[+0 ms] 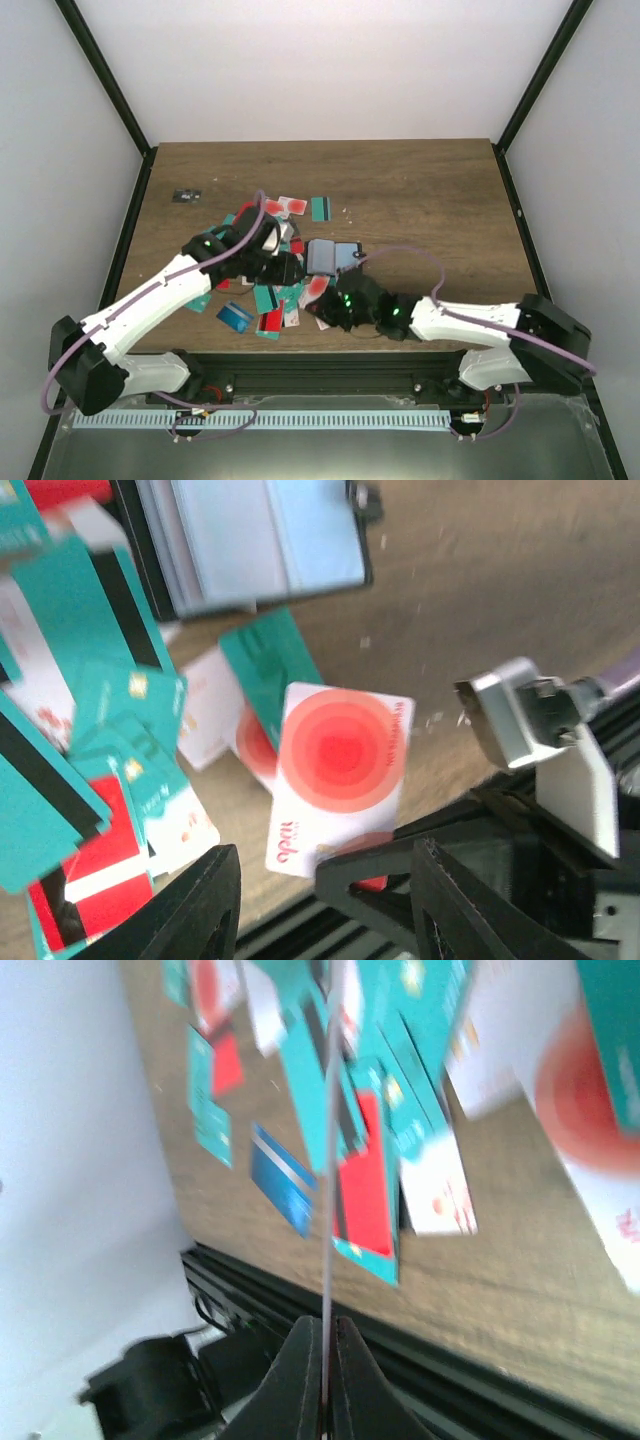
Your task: Put the credit cards into the card holder
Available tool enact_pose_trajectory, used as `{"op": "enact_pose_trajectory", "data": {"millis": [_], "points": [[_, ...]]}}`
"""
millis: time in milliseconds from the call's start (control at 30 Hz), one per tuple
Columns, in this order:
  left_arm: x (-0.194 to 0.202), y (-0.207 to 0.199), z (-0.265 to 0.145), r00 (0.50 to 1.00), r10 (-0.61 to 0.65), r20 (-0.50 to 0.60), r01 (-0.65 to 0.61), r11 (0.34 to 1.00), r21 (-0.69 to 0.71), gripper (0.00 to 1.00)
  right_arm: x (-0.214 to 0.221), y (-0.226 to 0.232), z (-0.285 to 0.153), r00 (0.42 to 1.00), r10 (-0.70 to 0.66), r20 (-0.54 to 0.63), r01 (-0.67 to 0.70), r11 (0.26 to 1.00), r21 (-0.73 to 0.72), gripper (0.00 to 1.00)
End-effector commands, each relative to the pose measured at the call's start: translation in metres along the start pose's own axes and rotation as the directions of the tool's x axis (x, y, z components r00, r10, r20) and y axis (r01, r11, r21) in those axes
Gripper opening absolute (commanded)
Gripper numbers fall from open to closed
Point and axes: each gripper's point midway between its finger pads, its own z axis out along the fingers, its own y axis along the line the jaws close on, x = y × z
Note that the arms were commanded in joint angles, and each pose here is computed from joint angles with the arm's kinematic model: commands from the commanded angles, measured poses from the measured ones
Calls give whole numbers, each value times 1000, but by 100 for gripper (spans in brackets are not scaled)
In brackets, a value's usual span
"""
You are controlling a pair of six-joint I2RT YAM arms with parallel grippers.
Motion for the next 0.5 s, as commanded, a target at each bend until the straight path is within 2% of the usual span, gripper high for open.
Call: {"op": "enact_pose_trajectory", "data": {"millis": [0, 133, 300, 467], "points": [[-32, 4, -24, 999, 9, 51, -7, 999, -41, 49, -42, 23, -31, 979, -199, 34, 199, 980, 12, 1], [-72, -14, -40, 993, 41, 112, -45, 998, 32, 55, -80, 45, -59, 957, -289, 26, 290, 954, -70, 1], [-110, -37, -48, 987, 62, 145, -82, 987, 135, 57, -116, 62, -85, 931, -366, -1, 360, 917, -174, 1], [-124, -60, -36, 989, 59, 135, -96, 953, 287, 58, -138, 72, -110, 912, -410, 12, 395, 870, -295, 1]]}}
